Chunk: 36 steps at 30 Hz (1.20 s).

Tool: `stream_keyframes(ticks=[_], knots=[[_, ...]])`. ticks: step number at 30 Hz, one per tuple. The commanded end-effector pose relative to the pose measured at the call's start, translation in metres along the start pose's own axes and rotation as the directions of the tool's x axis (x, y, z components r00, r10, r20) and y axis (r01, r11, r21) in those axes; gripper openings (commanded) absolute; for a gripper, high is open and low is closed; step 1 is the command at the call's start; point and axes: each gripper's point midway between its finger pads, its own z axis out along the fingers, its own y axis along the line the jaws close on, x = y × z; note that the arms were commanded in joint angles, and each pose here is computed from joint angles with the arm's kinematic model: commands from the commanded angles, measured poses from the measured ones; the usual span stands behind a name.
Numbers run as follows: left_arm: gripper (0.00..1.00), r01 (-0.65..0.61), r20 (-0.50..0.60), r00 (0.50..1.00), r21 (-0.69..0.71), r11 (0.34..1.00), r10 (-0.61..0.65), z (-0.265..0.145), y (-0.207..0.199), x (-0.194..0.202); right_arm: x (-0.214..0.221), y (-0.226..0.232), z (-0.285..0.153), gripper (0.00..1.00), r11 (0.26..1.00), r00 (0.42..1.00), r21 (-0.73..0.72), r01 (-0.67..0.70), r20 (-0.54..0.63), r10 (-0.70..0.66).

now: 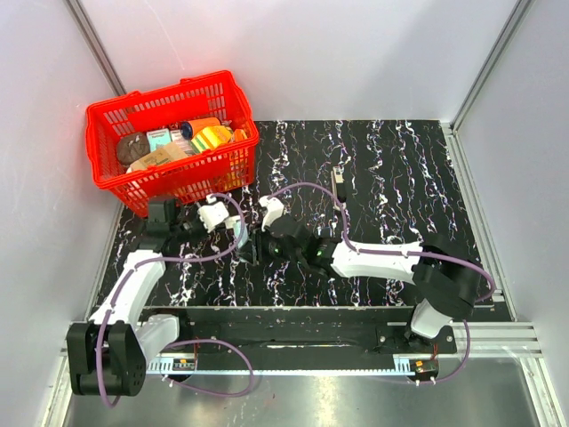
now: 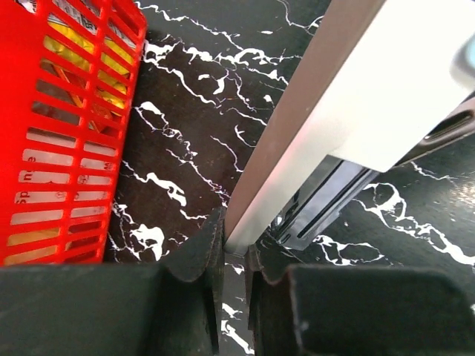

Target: Unload the staples from the stapler

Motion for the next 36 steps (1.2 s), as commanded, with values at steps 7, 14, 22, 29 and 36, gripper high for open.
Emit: stream_keyframes(ticks=[7,14,22,29,36], knots=[[0.00,-0.294,-0.005,0.946,-0.425,0.856,0.323,-0.021,0.062,-0.028,0.076,-0.013,-0.014,0.00,0.966,0.938,0.044,0.256,-0.252,-0.237],[0.00,-0.288,-0.028,0.954,-0.351,0.891,0.297,-0.012,0.050,-0.016,0.071,-0.010,-0.002,0.00,0.962,0.942,0.062,0.264,-0.231,-0.243],[0.18,0.019,0.107,0.994,0.078,0.997,-0.027,-0.009,-0.027,-0.043,-0.016,0.016,0.009,0.00,0.967,0.981,0.175,0.187,0.026,-0.195],[0.51,0.130,0.096,0.981,0.334,0.934,-0.171,-0.025,-0.072,-0.058,-0.047,0.001,0.027,0.00,0.974,0.996,0.211,0.078,0.036,-0.087],[0.99,0.257,0.063,0.962,0.125,0.958,-0.266,-0.041,-0.022,-0.073,-0.031,-0.021,0.036,0.00,0.944,0.989,0.301,0.135,-0.095,-0.111]])
